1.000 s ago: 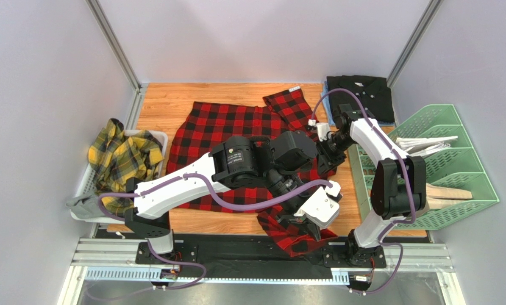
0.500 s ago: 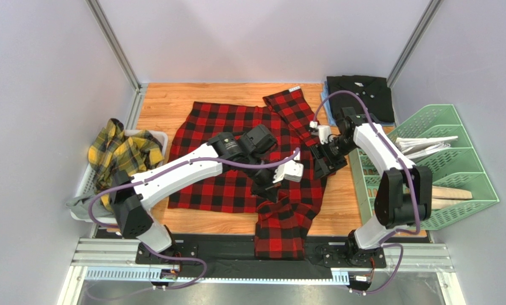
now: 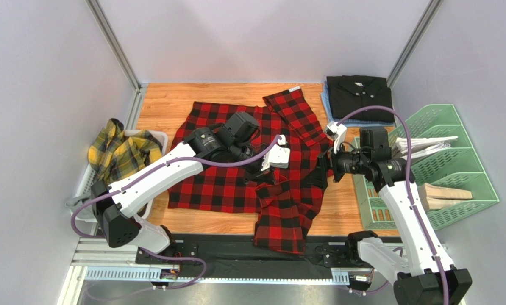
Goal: Fold and stack the long sleeve shirts
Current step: Fold the shirt
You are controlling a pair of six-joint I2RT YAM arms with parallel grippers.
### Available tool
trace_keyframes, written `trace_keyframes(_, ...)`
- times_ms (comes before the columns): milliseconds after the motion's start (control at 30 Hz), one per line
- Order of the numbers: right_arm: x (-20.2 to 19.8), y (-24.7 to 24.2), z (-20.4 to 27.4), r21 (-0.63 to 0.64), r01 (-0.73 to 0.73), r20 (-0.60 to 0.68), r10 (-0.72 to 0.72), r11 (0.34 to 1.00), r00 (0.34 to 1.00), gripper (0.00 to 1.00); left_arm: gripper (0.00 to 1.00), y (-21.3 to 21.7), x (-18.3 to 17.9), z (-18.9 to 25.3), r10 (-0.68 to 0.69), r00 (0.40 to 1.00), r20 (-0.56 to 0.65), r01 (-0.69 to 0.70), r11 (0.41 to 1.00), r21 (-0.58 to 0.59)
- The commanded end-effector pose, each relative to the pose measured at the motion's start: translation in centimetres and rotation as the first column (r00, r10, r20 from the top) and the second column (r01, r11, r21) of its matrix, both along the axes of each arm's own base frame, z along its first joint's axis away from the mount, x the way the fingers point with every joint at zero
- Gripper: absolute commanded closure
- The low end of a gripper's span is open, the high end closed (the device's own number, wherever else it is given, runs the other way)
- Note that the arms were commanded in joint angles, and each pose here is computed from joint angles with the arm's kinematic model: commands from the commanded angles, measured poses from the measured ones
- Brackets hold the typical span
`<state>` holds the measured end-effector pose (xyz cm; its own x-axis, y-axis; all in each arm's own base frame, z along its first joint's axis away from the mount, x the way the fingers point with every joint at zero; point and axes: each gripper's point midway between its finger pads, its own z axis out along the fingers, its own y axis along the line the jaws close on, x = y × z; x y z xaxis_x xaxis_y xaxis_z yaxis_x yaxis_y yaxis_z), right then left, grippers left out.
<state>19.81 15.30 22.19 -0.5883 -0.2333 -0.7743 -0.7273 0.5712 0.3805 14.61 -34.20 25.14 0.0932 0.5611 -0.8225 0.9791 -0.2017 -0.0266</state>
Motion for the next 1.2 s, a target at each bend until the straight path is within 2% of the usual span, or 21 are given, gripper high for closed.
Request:
trace_keyframes(0, 0.1, 2.5, 2.9, 0.151, -0.087, 0.087, 0.075, 0.985, 0.993, 0.02, 1.0, -0.9, -0.3, 2.7, -0.073, 0.996, 0.057, 0.079, 0.99, -0.112)
trace_keyframes(300, -1.7, 4.5, 2.9, 0.127, -0.21, 0.134, 0.193, 0.969, 0.972, 0.03, 1.0, -1.7, 0.6, 3.0, -0.059, 0.996, 0.073, 0.072, 0.981, -0.178)
trace_keyframes(567, -2.9, 6.0, 2.5, 0.111, -0.294, 0.143, 0.277, 0.949, 0.95, 0.09, 1.0, -1.8, 2.6, 3.2, -0.011, 0.997, 0.077, 0.027, 0.979, -0.203)
trace_keyframes(667, -2.0, 6.3, 2.2, 0.112, -0.268, 0.121, 0.255, 0.957, 0.959, 0.32, 1.0, -1.9, 2.6, 3.4, -0.018, 0.997, 0.073, 0.033, 0.976, -0.216)
trace_keyframes(700, -1.8, 6.4, 2.5, 0.115, -0.267, 0.129, 0.252, 0.957, 0.959, 0.49, 1.0, -1.9, 2.6, 3.5, -0.017, 0.997, 0.07, 0.032, 0.975, -0.218)
trace_keyframes(767, -1.3, 6.4, 2.8, 0.106, -0.257, 0.137, 0.242, 0.96, 0.961, 0.73, 1.0, -1.7, 3.0, 3.5, 0.001, 0.997, 0.071, 0.014, 0.976, -0.219)
trace_keyframes(800, -0.9, 6.4, 3.6, 0.103, -0.25, 0.155, 0.233, 0.963, 0.96, 1.0, 0.98, -1.5, 3.2, 3.6, 0.014, 0.997, 0.071, 0.001, 0.976, -0.217)
trace_keyframes(867, -0.3, 6.0, 3.7, 0.079, -0.222, 0.163, 0.207, 0.972, 0.965, 1.0, 0.91, -0.3, 4.0, 3.0, 0.067, 0.996, 0.063, -0.054, 0.982, -0.182)
trace_keyframes(900, -0.2, 5.8, 3.9, 0.074, -0.218, 0.17, 0.203, 0.973, 0.964, 1.0, 0.81, 0.4, 4.4, 2.6, 0.091, 0.994, 0.066, -0.08, 0.985, -0.156)
trace_keyframes(933, 0.1, 5.6, 4.1, 0.061, -0.21, 0.186, 0.196, 0.976, 0.963, 1.0, 0.76, 1.3, 4.7, 2.4, 0.098, 0.99, 0.105, -0.084, 0.988, -0.132)
trace_keyframes(967, 0.1, 5.4, 4.0, 0.054, -0.202, 0.176, 0.19, 0.978, 0.966, 1.0, 0.72, 3.6, 5.1, 0.6, 0.132, 0.985, 0.115, -0.129, 0.991, -0.033)
trace_keyframes(1033, 0.4, 4.9, 3.9, 0.036, -0.184, 0.18, 0.175, 0.982, 0.968, 1.0, 0.67, 7.1, 4.8, -1.8, 0.148, 0.98, 0.135, -0.157, 0.986, 0.062)
trace_keyframes(1067, 0.5, 4.6, 3.8, 0.025, -0.18, 0.187, 0.173, 0.983, 0.967, 1.0, 0.63, 10.2, 5.1, -3.3, 0.148, 0.979, 0.14, -0.166, 0.979, 0.121)
trace_keyframes(1100, 0.4, 4.4, 3.9, 0.02, -0.175, 0.199, 0.167, 0.984, 0.966, 1.0, 0.54, 12.1, 5.1, -4.4, 0.158, 0.977, 0.147, -0.181, 0.971, 0.158)
trace_keyframes(1167, 0.9, 3.6, 3.9, 0.009, -0.146, 0.215, 0.14, 0.989, 0.966, 1.0, 0.5, 17.8, 4.6, -8.0, 0.142, 0.969, 0.203, -0.2, 0.932, 0.301)
